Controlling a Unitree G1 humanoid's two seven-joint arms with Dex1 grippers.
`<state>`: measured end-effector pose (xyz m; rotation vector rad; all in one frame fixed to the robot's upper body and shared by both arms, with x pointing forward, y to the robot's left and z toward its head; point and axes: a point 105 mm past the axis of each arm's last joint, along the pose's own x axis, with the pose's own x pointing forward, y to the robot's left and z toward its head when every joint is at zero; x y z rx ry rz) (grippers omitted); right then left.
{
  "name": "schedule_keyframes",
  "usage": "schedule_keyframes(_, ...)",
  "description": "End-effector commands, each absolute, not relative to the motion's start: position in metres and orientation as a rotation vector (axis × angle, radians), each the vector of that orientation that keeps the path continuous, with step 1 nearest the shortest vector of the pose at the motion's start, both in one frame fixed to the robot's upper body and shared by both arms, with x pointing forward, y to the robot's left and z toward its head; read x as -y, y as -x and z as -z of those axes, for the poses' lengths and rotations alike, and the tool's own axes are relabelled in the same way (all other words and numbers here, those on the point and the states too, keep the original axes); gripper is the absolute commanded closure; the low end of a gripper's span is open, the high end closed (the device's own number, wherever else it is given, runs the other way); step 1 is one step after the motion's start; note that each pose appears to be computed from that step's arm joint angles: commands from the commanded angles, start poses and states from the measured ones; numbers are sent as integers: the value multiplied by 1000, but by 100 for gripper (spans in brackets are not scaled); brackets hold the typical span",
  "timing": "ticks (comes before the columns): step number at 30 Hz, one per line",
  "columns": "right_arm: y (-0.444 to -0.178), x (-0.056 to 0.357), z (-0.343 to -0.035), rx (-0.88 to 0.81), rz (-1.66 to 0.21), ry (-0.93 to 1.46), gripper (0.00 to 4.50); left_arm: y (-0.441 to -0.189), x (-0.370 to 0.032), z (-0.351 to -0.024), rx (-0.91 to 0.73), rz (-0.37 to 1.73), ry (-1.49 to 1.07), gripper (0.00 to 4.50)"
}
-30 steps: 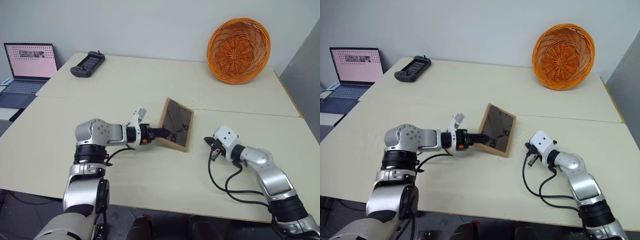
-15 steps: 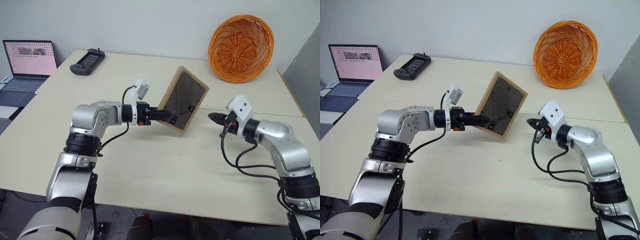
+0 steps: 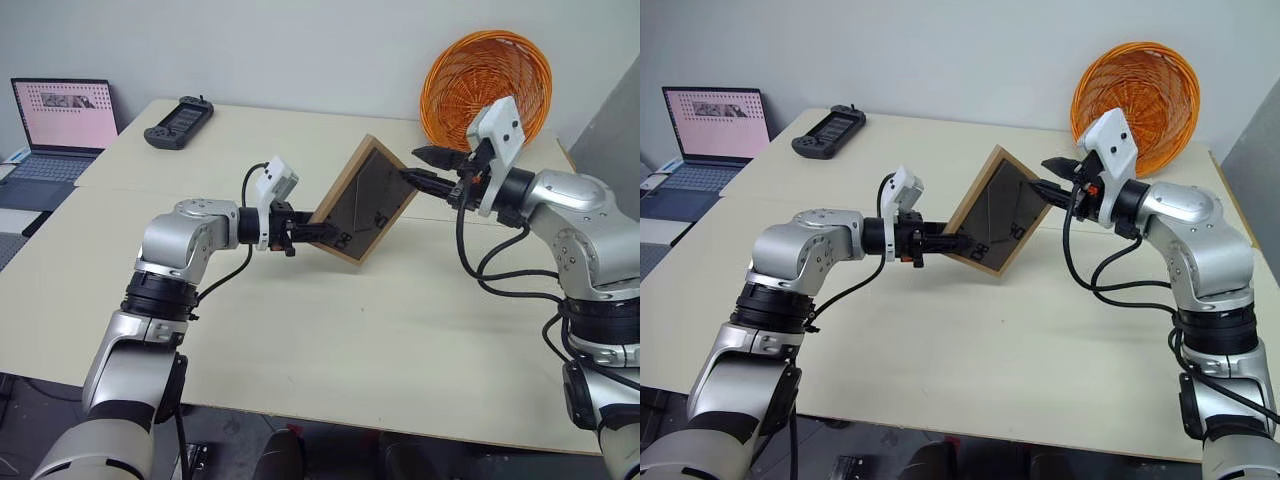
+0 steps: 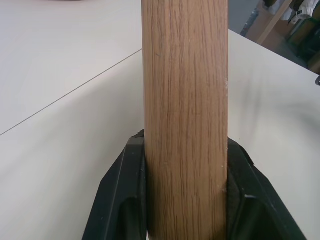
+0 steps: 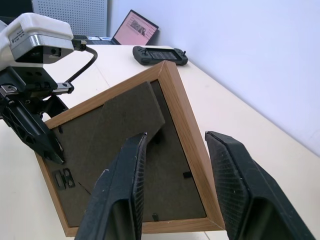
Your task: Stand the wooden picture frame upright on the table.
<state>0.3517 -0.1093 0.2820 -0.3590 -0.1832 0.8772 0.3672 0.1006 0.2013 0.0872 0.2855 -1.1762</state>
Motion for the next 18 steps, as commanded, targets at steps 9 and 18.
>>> schedule_keyframes(9, -341, 80, -267, 192, -929, 303, 255, -366, -94, -224, -184, 1198, -99, 321)
schedule_keyframes(18, -336, 71, -259, 175, -946, 280, 255, -369, -93, -223, -190, 1194, -82, 321)
